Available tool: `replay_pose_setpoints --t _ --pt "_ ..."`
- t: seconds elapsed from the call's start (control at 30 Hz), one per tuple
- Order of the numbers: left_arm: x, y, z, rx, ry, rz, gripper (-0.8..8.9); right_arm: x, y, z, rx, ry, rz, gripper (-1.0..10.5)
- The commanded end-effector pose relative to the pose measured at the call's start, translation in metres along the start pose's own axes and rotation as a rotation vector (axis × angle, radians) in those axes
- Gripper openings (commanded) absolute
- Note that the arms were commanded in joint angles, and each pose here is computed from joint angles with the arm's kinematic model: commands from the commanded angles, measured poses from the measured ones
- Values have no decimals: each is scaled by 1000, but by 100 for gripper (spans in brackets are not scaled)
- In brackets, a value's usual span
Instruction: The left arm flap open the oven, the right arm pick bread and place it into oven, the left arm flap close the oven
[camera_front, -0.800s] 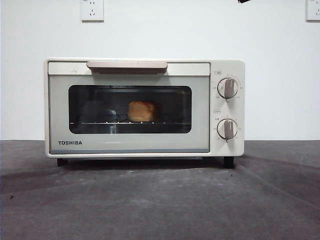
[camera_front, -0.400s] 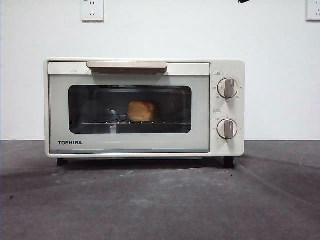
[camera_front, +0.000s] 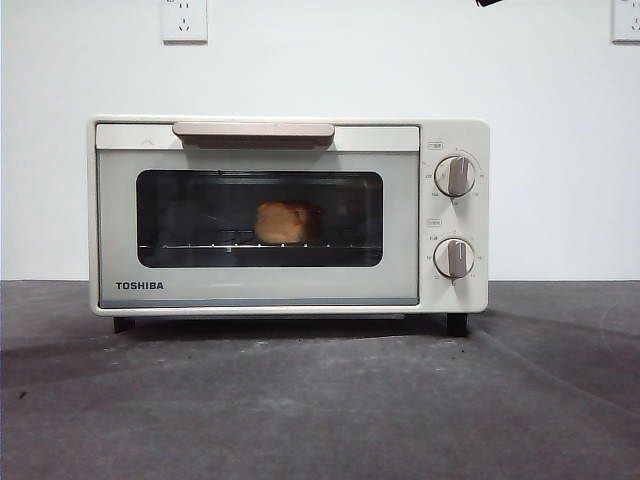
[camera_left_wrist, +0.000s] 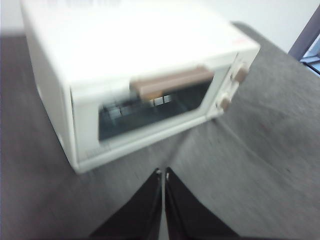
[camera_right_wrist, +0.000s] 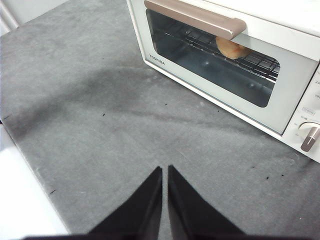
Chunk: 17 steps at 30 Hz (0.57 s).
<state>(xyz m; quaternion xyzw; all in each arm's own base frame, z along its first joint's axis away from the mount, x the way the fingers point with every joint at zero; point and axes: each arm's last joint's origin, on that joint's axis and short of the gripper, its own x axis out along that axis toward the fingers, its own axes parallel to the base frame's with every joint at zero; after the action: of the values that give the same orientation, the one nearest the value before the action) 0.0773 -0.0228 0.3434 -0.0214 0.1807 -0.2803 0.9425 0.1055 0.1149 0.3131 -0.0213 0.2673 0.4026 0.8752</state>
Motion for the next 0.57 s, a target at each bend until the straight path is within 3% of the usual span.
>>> replay_pose_setpoints --t 0.03,0.17,0.27,0.4,0.57 --pt "-7 -1 9 194 -159 38 16 0 2 3 -4 -10 7 14" --pt "-8 4 3 292 -387 184 16 0 2 3 -4 -10 7 14" --pt "-6 10 -14 287 -477 324 16 0 2 3 -4 -10 7 14" --pt "3 18 -43 276 -503 422 16 0 2 3 -3 -10 7 14" --pt "18 30 -80 236 -450 502 16 0 2 3 -3 -10 7 14"
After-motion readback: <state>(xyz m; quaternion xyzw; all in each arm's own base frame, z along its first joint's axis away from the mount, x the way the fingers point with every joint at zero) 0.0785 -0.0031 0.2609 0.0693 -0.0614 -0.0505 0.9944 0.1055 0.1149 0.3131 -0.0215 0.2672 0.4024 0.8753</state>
